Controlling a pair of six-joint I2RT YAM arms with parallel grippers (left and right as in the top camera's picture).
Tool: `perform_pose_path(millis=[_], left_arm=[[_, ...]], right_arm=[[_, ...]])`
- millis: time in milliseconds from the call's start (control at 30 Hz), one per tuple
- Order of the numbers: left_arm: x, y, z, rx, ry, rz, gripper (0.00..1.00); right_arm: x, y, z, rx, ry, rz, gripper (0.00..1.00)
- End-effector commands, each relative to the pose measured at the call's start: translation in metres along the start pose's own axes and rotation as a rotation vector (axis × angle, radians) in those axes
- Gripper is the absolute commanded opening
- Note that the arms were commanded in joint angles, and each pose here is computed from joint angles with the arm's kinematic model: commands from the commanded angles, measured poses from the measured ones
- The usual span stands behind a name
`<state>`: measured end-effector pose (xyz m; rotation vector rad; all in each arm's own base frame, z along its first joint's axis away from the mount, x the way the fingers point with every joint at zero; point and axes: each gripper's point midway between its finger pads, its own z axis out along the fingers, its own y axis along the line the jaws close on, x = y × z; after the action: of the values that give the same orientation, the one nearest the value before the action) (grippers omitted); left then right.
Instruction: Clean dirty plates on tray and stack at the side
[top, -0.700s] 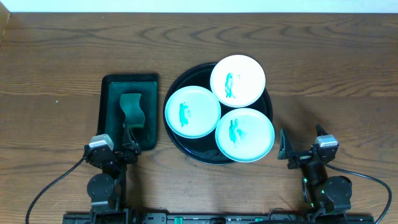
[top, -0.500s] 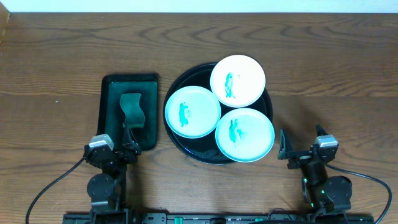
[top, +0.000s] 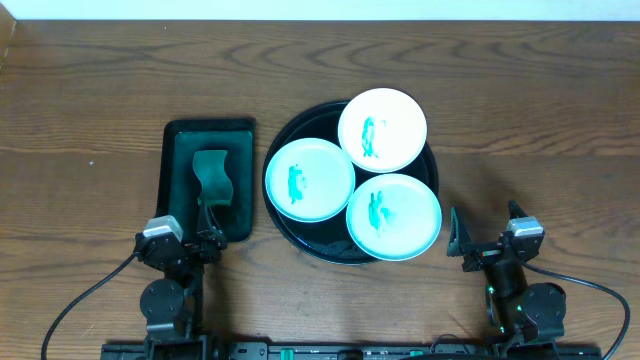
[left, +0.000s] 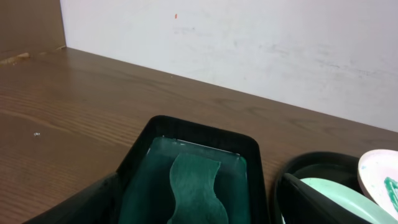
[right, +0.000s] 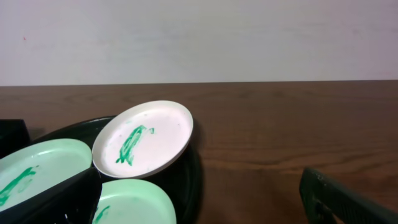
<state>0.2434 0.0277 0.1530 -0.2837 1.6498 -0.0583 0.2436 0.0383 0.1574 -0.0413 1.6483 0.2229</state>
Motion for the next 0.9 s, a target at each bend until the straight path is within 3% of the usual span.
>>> perform_pose_path(millis=[0,867], left_arm=[[0.017,0.0084,0.0009,-0.037,0.055,0.024,0.8],[0.0162,0.008,0.0009,-0.035,0.051,0.011,0.8]], right_arm=[[0.0023,0.0001,0.0003,-0.003,0.009,-0.013,0.99],[0.0023,0.0001,0.0003,-0.003,0.009,-0.013,0.99]])
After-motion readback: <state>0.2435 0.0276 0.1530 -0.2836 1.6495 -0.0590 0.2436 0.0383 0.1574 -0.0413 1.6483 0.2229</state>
